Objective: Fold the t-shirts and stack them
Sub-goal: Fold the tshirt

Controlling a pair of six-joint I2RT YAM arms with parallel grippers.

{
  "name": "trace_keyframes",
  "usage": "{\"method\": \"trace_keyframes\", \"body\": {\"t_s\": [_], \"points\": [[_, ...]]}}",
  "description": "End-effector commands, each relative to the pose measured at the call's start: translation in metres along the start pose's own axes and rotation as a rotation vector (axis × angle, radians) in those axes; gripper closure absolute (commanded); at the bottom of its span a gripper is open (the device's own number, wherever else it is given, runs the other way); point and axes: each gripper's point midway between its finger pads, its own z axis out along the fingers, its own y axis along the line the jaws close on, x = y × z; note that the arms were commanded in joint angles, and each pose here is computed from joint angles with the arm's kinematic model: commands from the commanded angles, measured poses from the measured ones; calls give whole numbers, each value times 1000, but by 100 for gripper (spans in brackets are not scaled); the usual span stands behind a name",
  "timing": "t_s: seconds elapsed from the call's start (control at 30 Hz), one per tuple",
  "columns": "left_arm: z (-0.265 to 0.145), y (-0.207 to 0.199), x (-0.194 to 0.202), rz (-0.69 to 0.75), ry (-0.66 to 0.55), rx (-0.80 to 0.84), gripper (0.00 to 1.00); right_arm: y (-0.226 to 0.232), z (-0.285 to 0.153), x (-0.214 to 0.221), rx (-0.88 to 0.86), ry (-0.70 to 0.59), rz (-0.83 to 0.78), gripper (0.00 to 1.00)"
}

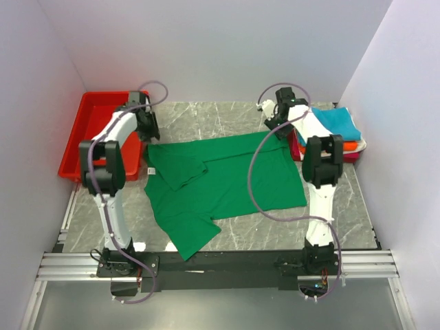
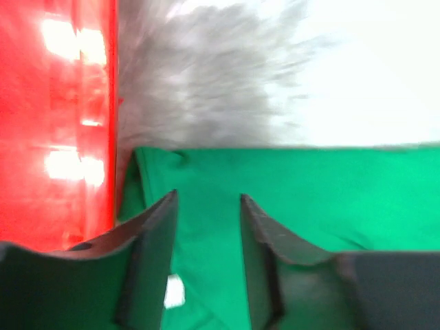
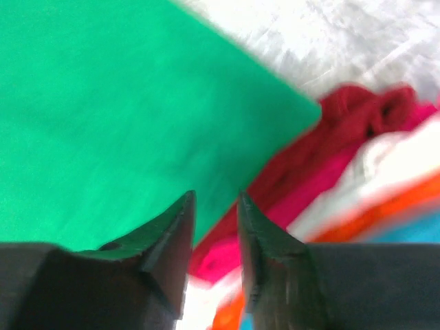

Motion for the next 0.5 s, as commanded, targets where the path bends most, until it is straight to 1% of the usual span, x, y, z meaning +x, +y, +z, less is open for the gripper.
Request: {"method": "trace_keyframes", "body": {"t_s": [0.0, 0.03, 0.07, 0.1, 0.13, 0.17, 0.2, 0.23, 0.27, 0.3, 0.33, 0.37, 0.4, 0.43, 0.47], "points": [[-129, -52, -73, 98, -360, 238, 52, 3, -106, -47, 16, -285, -44, 57], [-148, -60, -73, 126, -395, 284, 46, 12, -118, -49, -3, -324, -62, 57], [-189, -66, -78, 153, -486, 322, 42, 30, -136, -40, -30, -353, -82, 56], [-192, -63, -67, 164, -493, 326, 38, 51, -145, -43, -103, -415, -134, 55], [-208, -67, -69, 178, -554, 354, 28, 64, -156, -41, -128, -455, -162, 54], [-245, -72, -66, 202, -634, 400, 23, 84, -170, -27, -156, -492, -178, 53], [-240, -68, -49, 211, -623, 408, 17, 98, -177, -23, -178, -531, -194, 53], [-255, -72, -47, 233, -679, 443, 1, 114, -189, -24, -220, -605, -222, 52], [-286, -76, -38, 260, -746, 490, 1, 130, -198, -7, -229, -631, -233, 52], [-281, -74, -23, 254, -737, 512, 1, 139, -204, -3, -233, -661, -246, 51], [-289, -76, -15, 263, -757, 541, 1, 149, -212, -1, -247, -705, -266, 51], [-315, -80, -10, 290, -828, 583, 0, 161, -221, 12, -240, -730, -278, 50], [-314, -87, 9, 329, -795, 651, 1, 167, -227, 16, -244, -754, -282, 47], [-319, -90, 19, 349, -791, 686, 0, 181, -227, 26, -277, -767, -290, 46], [-333, -94, 30, 384, -808, 728, 1, 186, -243, 30, -252, -813, -314, 44]]}}
